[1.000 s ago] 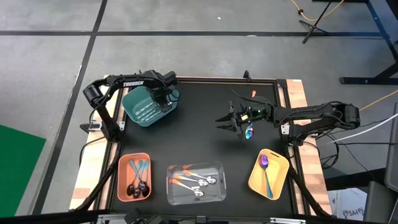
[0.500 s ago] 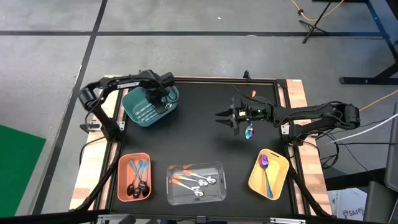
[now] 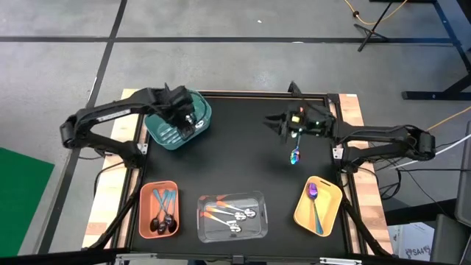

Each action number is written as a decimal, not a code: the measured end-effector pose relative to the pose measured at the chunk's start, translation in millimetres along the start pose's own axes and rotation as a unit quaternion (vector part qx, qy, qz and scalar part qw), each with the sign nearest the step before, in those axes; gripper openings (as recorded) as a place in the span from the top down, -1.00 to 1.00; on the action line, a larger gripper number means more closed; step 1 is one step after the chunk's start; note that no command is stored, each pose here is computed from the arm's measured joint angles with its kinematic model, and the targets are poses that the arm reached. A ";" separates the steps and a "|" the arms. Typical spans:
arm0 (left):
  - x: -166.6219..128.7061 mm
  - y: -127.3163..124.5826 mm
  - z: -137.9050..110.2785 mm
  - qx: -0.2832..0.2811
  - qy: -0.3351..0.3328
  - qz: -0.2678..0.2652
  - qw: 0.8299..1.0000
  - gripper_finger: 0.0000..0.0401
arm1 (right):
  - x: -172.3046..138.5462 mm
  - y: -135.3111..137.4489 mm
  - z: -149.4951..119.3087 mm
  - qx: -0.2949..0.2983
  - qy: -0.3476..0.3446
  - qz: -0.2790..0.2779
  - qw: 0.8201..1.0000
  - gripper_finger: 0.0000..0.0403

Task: Sort silverware by color (type)
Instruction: Put the orange spoon into the transparent bin

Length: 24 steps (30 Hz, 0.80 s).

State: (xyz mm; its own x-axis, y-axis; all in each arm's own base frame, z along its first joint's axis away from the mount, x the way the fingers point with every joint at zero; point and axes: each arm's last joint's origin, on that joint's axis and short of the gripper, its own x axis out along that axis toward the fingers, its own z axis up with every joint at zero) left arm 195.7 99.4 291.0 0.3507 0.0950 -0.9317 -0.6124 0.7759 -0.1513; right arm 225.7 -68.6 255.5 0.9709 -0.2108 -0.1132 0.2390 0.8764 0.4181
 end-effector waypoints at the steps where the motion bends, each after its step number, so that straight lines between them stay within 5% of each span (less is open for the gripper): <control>1: -4.9 -5.9 -2.4 0.007 -0.014 -0.014 1.000 0.56 | -3.1 -5.4 2.0 0.012 0.001 -0.020 1.000 0.28; 7: -26.8 -40.1 -13.5 0.065 -0.094 -0.076 0.991 0.56 | -17.4 -44.7 -1.6 0.075 0.048 -0.174 0.981 0.28; 16: -31.9 -82.7 -15.5 0.143 -0.175 -0.118 0.967 0.56 | -37.0 -84.4 -20.9 0.137 0.131 -0.360 0.914 0.28; 24: -30.8 -102.8 -17.8 0.165 -0.214 -0.106 0.957 0.56 | -35.9 -100.6 -35.3 0.139 0.175 -0.425 0.877 0.28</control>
State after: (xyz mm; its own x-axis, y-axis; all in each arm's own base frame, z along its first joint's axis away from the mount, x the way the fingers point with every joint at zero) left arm 235.2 5.5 329.4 0.7431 0.1057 -0.6608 -0.2632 0.9540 -0.1435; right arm 166.3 -134.0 185.7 0.3898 -0.5484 -0.7398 0.9154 0.3183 0.2464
